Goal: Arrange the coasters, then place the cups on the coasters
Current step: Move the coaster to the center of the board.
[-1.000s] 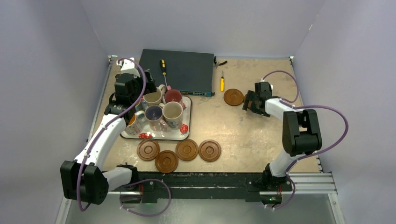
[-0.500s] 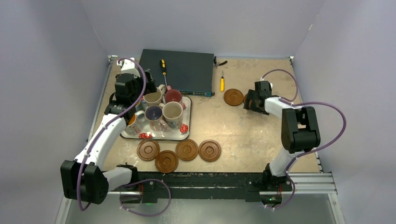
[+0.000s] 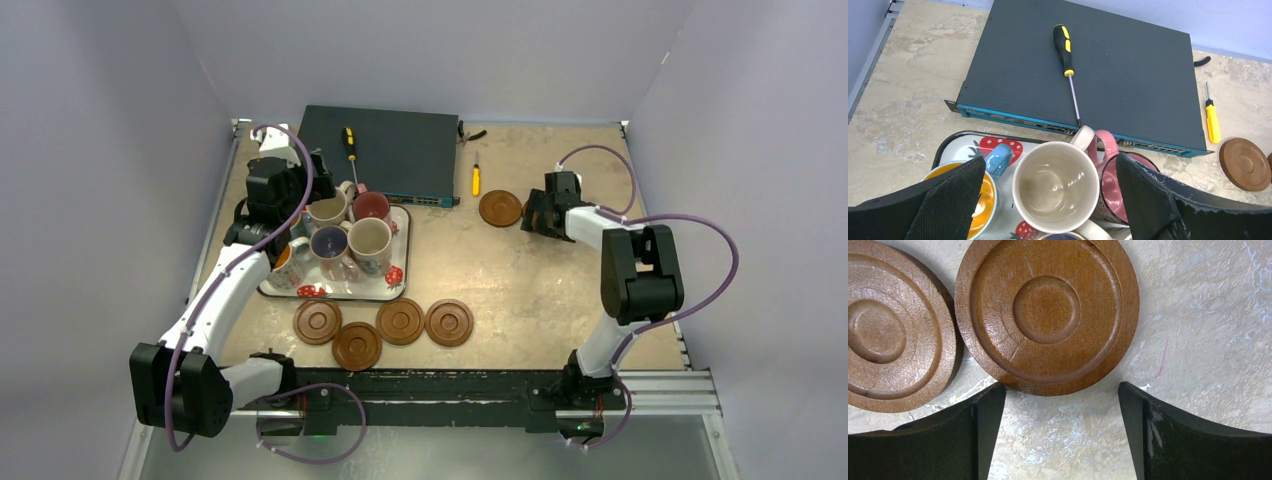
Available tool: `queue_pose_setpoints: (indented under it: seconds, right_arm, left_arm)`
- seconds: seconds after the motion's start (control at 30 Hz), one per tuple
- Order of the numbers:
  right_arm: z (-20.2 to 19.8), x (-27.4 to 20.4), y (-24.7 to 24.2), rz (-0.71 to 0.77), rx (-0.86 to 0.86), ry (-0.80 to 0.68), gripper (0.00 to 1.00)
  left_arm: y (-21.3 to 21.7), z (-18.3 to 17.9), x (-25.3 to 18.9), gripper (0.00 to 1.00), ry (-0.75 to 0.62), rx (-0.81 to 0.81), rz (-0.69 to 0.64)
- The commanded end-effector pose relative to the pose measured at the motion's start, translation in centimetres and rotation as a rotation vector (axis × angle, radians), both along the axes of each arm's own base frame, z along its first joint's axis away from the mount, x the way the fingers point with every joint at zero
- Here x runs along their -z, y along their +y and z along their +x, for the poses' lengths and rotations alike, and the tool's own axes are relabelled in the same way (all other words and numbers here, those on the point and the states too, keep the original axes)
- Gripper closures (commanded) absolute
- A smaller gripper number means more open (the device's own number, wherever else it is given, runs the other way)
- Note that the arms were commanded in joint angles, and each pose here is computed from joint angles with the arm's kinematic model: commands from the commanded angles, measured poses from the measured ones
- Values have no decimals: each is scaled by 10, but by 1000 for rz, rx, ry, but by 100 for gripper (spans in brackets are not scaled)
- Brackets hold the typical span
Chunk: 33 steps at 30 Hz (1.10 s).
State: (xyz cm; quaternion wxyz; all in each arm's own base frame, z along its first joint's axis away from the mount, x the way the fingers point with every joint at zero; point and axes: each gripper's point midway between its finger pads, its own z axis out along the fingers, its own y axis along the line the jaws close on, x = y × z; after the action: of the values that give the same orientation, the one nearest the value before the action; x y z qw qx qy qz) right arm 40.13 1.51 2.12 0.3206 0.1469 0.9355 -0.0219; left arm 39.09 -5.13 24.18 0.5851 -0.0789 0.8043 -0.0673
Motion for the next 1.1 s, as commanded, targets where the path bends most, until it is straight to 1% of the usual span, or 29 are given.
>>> queue_pose_setpoints:
  seconds: [0.0,0.03,0.1,0.23,0.3,0.37,0.53,0.63,0.73,0.87,1.07]
  right_arm:
    - [-9,4,2,23,7,31,11]
    - [-9,-1,0,9,12,18,9]
    - [-12,-13,5,31,-4,-7,6]
    - [-27,-36,27,108,-73,-48,4]
    - [-39,-45,44,169,-114,-61,3]
    - [-55,-48,69,220,-168,-49,3]
    - [-102,-44,144,268,-327,39,6]
    - [-131,-39,171,291,-381,80,8]
    - [-160,-32,187,297,-424,140,9]
    - [-192,-23,194,243,-449,210,10]
    - [-218,-13,205,190,-487,263,16]
  left_arm:
    - [-2,3,-9,3,-28,-3,-5]
    - [-2,3,-9,3,-28,-3,-5]
    - [-2,4,-9,3,-29,-1,-7]
    - [-3,3,-9,3,-29,5,-11]
    - [-4,3,-11,3,-34,8,-13]
    - [-4,3,-13,3,-38,9,-16]
    - [-7,2,-15,4,-44,22,-27]
    - [-7,2,-15,4,-45,22,-28]
    - [-8,2,-15,4,-45,27,-33]
    - [-9,1,-17,4,-51,29,-35]
    - [-9,1,-18,4,-52,28,-36]
